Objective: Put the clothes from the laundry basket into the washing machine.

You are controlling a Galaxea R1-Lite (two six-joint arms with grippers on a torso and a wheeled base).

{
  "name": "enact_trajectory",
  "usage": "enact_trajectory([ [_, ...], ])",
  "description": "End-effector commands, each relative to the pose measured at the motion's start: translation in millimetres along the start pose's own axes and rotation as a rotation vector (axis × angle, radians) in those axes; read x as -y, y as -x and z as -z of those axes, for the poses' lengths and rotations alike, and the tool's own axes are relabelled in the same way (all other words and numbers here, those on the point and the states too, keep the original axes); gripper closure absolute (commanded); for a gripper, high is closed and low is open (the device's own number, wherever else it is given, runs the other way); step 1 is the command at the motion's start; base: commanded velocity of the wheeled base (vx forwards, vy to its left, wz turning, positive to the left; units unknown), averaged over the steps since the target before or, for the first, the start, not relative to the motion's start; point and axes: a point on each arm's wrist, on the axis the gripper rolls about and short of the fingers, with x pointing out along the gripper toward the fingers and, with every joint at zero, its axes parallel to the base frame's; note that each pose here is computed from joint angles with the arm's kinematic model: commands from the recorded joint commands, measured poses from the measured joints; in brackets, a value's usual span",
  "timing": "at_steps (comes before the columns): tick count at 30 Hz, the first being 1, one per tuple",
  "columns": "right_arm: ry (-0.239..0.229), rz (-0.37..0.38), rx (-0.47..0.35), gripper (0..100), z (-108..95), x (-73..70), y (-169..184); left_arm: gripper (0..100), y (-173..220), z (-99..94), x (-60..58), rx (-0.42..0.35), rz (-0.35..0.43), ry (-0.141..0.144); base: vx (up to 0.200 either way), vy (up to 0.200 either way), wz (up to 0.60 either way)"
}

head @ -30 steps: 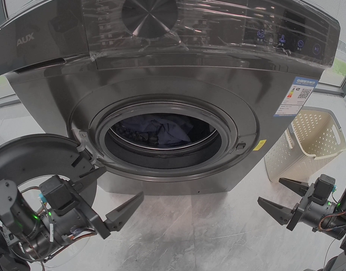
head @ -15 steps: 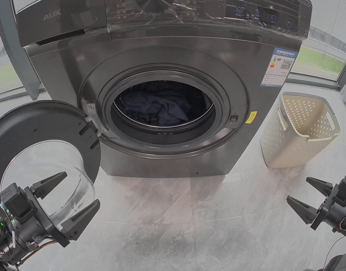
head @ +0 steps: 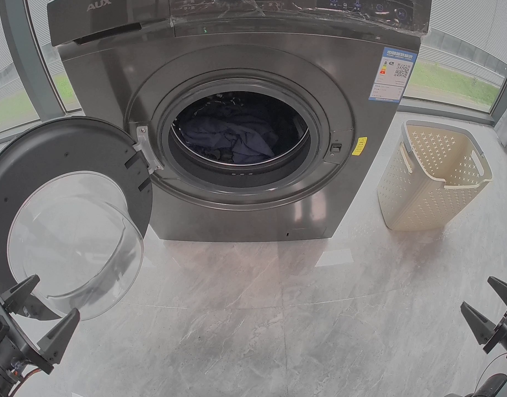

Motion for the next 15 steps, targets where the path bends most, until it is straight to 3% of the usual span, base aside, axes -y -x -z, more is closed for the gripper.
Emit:
enact_trajectory([
  [1,0.008,0.068,0.124,0,0.4,0.1,23.4,0,23.7,11.8,-3.1,0.067,-0.077,-0.005,-0.200,0.000,0.00],
  [11,0.012,0.143,0.143,0,40.0,-3.4,55.2,0,58.7,50.1,0.7,0.051,-0.272,-0.008,-0.020,0.000,0.00],
  [13,0.030,0.248,0.111,0,51.8,-5.8,58.8,0,64.0,59.4,3.6,0.040,-0.314,-0.016,0.000,0.000,0.00],
  [15,0.044,0.276,0.083,0,56.8,-5.8,60.6,0,67.1,65.6,5.6,0.033,-0.323,-0.012,0.000,0.000,0.00],
])
